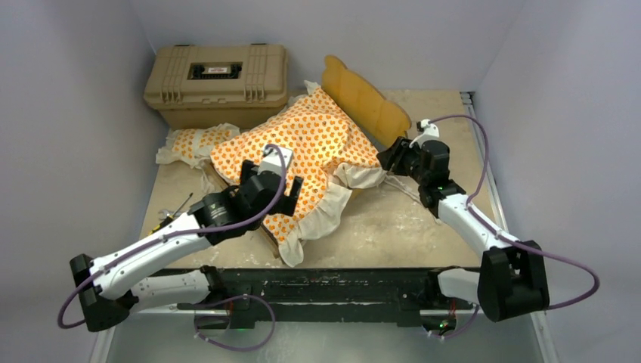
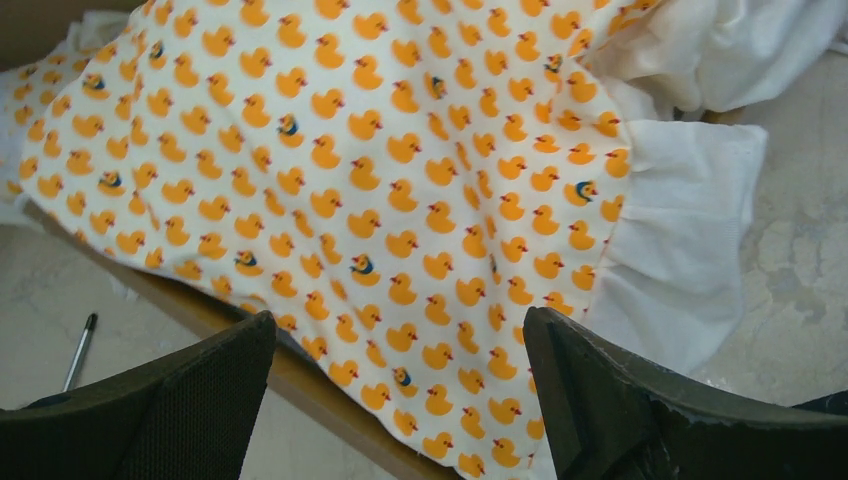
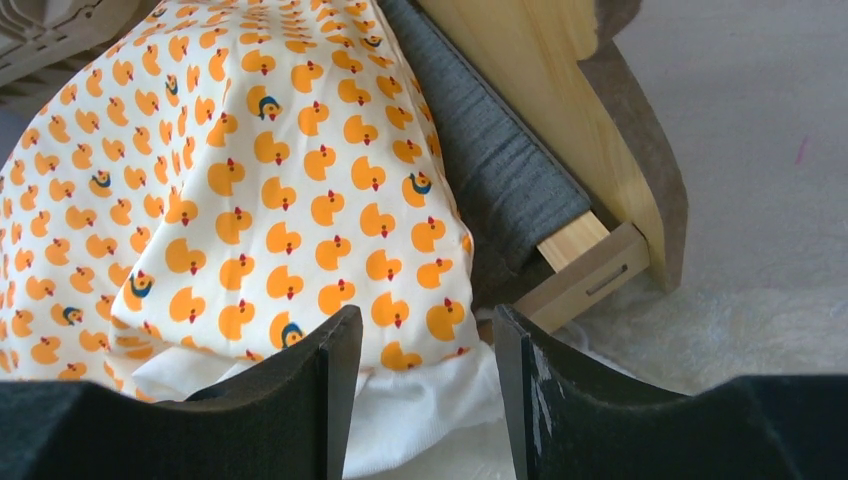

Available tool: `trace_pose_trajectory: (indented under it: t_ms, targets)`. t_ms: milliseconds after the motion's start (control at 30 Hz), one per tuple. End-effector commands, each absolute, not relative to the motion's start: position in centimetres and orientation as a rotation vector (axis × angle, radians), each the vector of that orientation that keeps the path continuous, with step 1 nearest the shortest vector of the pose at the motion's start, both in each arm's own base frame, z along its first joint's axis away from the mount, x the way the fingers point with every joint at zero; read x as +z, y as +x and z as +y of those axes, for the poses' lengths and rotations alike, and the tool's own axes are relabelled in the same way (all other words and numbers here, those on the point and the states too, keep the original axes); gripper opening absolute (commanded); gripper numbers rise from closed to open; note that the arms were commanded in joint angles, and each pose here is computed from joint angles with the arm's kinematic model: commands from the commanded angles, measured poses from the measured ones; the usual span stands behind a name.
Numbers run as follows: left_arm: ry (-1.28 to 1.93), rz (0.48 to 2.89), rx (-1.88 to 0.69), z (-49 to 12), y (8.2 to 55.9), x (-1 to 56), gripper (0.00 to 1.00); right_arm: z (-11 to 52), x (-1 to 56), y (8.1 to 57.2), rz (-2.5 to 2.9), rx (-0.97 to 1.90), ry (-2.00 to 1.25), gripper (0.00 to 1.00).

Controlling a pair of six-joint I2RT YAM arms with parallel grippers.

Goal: Set up the pet bed
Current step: Tie the ropes to the bed frame, then adjust the mattress on the bed frame.

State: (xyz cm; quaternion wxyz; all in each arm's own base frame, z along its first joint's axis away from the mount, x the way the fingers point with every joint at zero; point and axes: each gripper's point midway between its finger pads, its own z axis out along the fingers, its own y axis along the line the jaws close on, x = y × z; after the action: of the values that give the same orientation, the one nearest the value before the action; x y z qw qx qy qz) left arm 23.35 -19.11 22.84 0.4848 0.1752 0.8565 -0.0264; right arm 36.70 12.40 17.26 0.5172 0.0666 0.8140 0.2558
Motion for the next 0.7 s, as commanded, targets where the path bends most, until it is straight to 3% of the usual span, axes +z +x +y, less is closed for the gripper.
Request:
trace_pose_trajectory:
  t_ms: [0, 167, 267, 367, 467, 667]
  targets:
    - [0.135, 2.116, -0.023, -15.4, 22.7, 20.5, 0.94, 12.8, 19.5, 39.1, 1.854, 0.554, 0.134, 0.54]
    - [0.079, 2.144, 0.01, -14.8, 22.9, 17.1, 0.94, 13.4, 17.9, 40.1, 1.887, 0.52, 0.113, 0.53]
    - [0.055, 2.17, 0.038, -14.6, 22.9, 15.5, 0.94, 13.3, 16.2, 40.3, 1.93, 0.489, 0.116, 0.45]
    - [0.025, 2.194, 0.064, -14.3, 22.7, 14.1, 0.93, 12.6, 15.6, 40.2, 1.943, 0.446, 0.126, 0.27]
    - [-0.009, 2.205, 0.087, -13.6, 22.4, 13.1, 0.91, 10.9, 16.0, 40.5, 1.935, 0.343, 0.17, 0.0]
    - [-0.049, 2.212, 0.128, -12.4, 21.9, 12.3, 0.89, 7.7, 20.7, 41.7, 1.809, 0.184, 0.284, 0.0]
